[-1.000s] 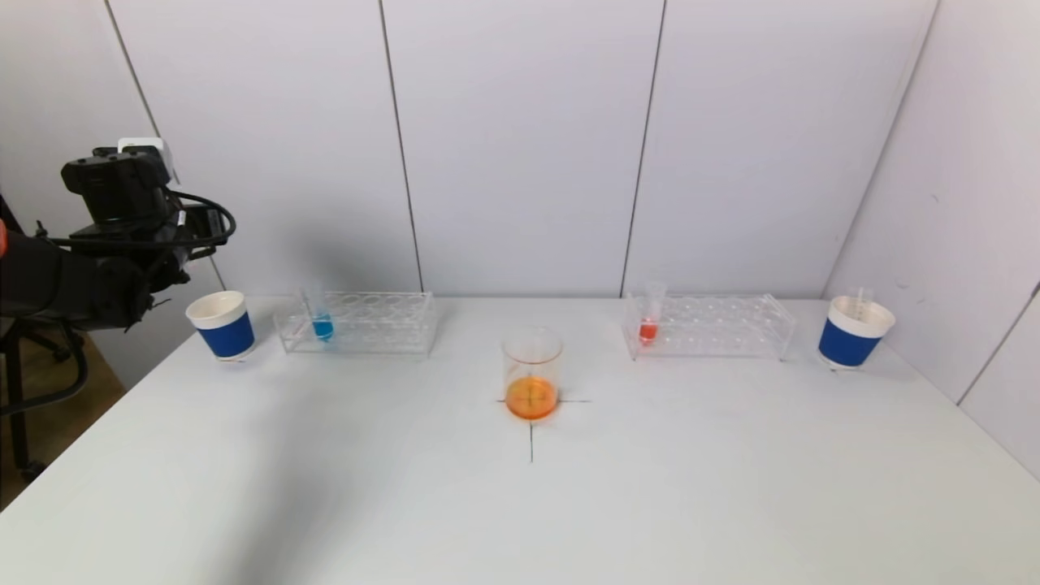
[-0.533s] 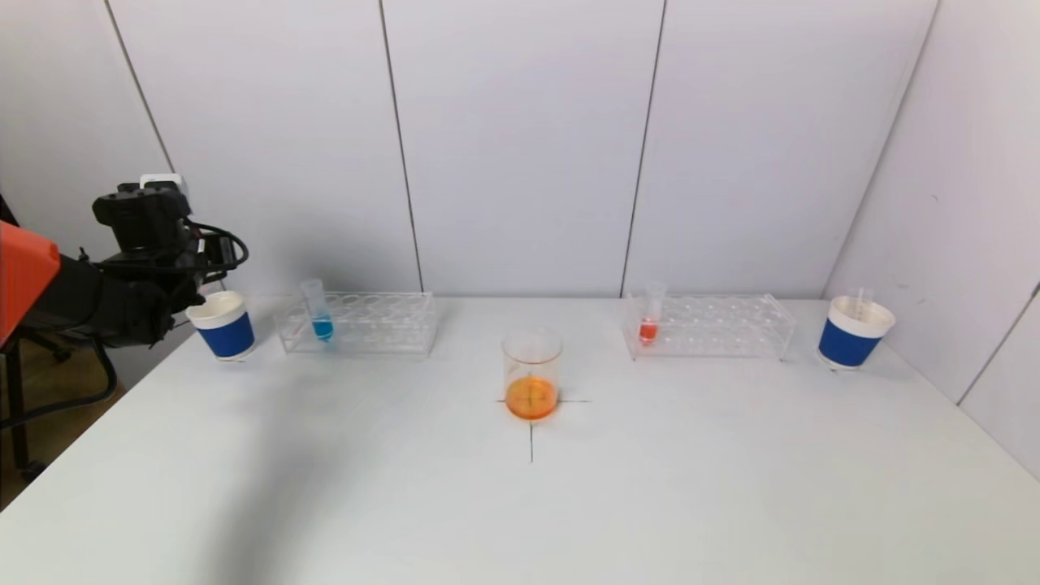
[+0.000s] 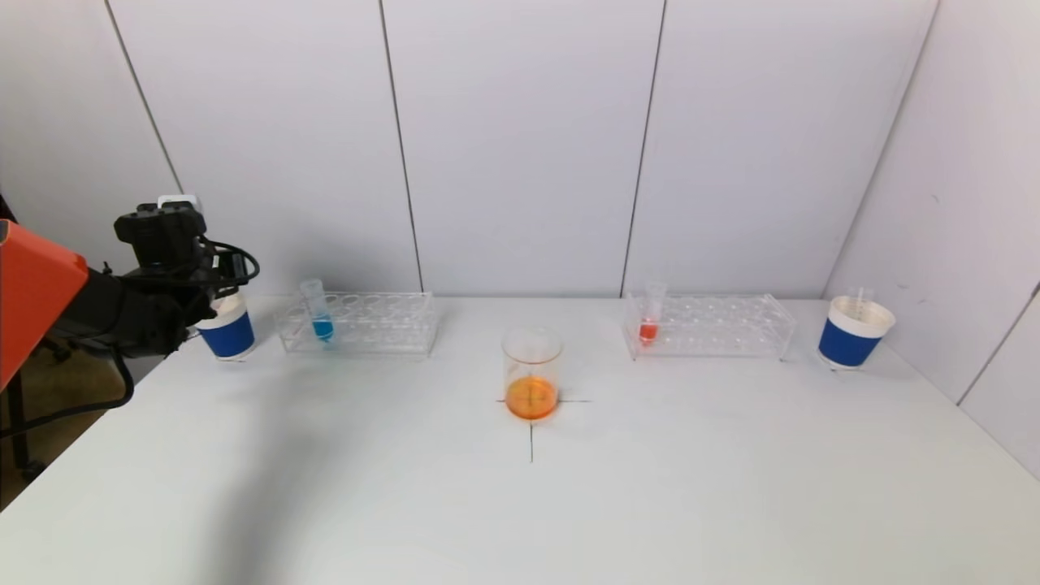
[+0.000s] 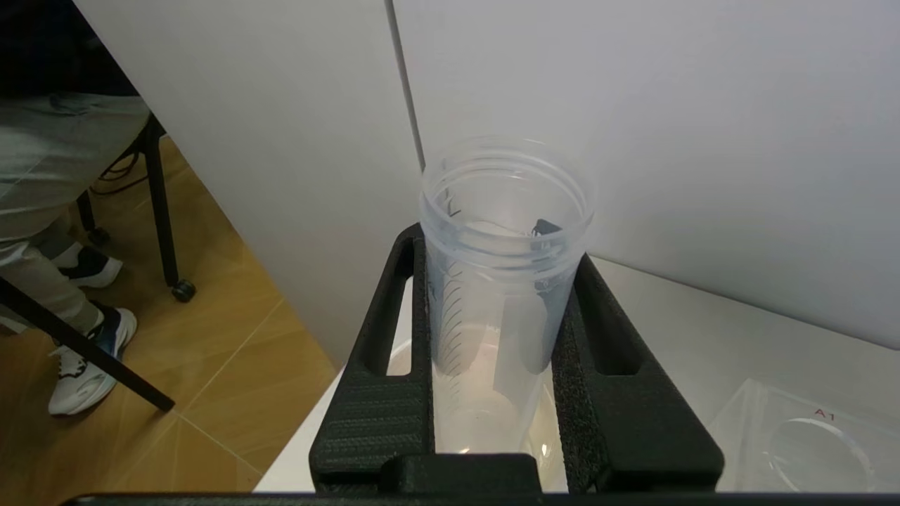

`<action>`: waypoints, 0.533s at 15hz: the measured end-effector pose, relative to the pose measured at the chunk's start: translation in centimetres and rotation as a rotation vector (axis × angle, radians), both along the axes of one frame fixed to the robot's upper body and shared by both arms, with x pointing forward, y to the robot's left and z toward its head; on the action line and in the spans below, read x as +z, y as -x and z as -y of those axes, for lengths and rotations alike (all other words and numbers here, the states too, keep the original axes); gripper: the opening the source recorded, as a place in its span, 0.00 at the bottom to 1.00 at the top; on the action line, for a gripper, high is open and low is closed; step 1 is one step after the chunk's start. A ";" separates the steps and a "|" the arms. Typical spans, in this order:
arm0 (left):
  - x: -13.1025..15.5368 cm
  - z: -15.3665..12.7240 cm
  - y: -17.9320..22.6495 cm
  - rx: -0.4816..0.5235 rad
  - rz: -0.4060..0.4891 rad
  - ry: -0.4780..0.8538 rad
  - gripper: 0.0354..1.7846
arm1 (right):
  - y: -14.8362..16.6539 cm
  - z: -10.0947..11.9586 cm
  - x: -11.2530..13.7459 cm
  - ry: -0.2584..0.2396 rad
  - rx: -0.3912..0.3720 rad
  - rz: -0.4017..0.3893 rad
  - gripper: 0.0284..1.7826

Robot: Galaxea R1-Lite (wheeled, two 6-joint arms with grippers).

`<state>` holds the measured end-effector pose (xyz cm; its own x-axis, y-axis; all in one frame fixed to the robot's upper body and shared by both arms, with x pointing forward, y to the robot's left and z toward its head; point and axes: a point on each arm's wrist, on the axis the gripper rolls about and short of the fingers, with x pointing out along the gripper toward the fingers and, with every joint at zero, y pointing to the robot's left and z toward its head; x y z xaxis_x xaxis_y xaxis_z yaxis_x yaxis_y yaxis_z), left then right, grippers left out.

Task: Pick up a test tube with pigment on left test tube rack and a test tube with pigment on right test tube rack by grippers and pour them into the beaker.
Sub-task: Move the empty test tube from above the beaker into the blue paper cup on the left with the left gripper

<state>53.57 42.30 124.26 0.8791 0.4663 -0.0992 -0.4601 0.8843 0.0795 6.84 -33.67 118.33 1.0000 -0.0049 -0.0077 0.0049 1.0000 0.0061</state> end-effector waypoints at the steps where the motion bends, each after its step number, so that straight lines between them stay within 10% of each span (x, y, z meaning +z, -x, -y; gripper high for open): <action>1: -0.2 -0.1 -0.1 0.001 0.003 0.000 0.26 | 0.0 0.0 0.0 0.000 0.000 0.000 0.99; 8: -2.1 -0.9 -0.9 0.018 -0.005 0.001 0.26 | 0.0 0.0 0.0 0.000 0.000 0.000 0.99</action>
